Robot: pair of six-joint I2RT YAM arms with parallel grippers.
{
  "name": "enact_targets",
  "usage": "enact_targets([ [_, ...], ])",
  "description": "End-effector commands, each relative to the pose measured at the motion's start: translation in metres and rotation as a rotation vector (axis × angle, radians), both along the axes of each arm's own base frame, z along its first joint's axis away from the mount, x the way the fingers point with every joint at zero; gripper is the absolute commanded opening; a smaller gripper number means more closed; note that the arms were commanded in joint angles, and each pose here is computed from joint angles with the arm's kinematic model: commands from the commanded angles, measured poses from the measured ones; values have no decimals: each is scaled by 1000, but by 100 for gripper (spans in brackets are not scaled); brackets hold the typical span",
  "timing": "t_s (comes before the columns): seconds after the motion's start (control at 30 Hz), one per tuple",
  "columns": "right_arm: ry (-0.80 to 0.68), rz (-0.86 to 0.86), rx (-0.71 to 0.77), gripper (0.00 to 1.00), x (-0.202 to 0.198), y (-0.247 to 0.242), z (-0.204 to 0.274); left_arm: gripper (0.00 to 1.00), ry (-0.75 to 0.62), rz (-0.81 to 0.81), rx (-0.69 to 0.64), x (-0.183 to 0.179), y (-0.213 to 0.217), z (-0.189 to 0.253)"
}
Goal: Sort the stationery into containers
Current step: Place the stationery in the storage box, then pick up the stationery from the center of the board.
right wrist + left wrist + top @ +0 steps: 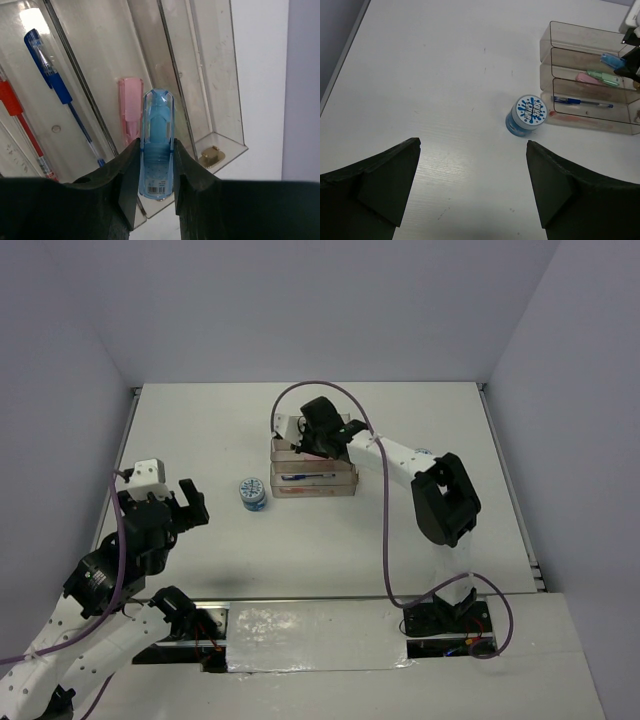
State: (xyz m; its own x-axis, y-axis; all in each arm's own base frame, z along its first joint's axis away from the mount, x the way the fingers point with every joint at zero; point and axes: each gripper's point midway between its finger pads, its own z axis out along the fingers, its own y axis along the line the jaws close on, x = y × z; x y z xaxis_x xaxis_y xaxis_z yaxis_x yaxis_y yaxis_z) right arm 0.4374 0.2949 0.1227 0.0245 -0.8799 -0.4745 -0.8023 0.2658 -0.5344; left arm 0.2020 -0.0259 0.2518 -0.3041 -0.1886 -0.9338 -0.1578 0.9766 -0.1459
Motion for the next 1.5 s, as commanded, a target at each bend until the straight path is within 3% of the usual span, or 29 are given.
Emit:
enact_targets([
  [0.0,-13,56,1,6,10,10,4,99,-33,-21,-4,5,-4,9],
  [0.3,6,51,1,39,16,7,-3,99,-42,-26,-8,3,-4,10],
  [0.37,-11,42,19,42,19,7,3,99,-42,-28,-8,4,-4,10],
  [0.4,-20,44,27,50,17,7,7,99,-41,-30,-8,3,-5,10],
  [0.47,-47,49,42,51,18,9,14,99,-41,-30,-7,4,-5,10],
  [0.5,-51,46,45,58,18,6,16,99,-39,-30,-6,4,-5,9],
  [0.63,-59,39,63,60,17,8,26,99,-40,-30,-7,4,-5,10],
  [0.73,-99,-39,152,63,21,4,58,99,-40,-28,-8,3,-4,10],
  [0.77,-141,-114,259,64,23,0,86,99,-40,-28,-6,3,-4,10],
  [0.8,-199,-243,295,79,34,-23,102,99,-41,-30,-7,3,-4,10],
  [0.83,-228,-411,422,100,39,-38,119,99,-43,-29,-10,3,-4,10],
  [0.9,-360,-723,545,100,50,-99,154,99,-45,-32,-9,3,-4,11],
  [1.03,-163,-1090,727,100,35,-169,136,99,-50,-42,-15,2,-6,12],
  [1.1,-105,-1266,764,100,31,-219,116,99,-59,-45,-23,1,-5,13],
  [1.23,-41,-1500,704,100,21,-284,66,99,-68,-55,-29,0,-6,15],
  [1.47,97,-1473,704,100,17,-293,15,99,-70,-64,-31,0,-8,15],
])
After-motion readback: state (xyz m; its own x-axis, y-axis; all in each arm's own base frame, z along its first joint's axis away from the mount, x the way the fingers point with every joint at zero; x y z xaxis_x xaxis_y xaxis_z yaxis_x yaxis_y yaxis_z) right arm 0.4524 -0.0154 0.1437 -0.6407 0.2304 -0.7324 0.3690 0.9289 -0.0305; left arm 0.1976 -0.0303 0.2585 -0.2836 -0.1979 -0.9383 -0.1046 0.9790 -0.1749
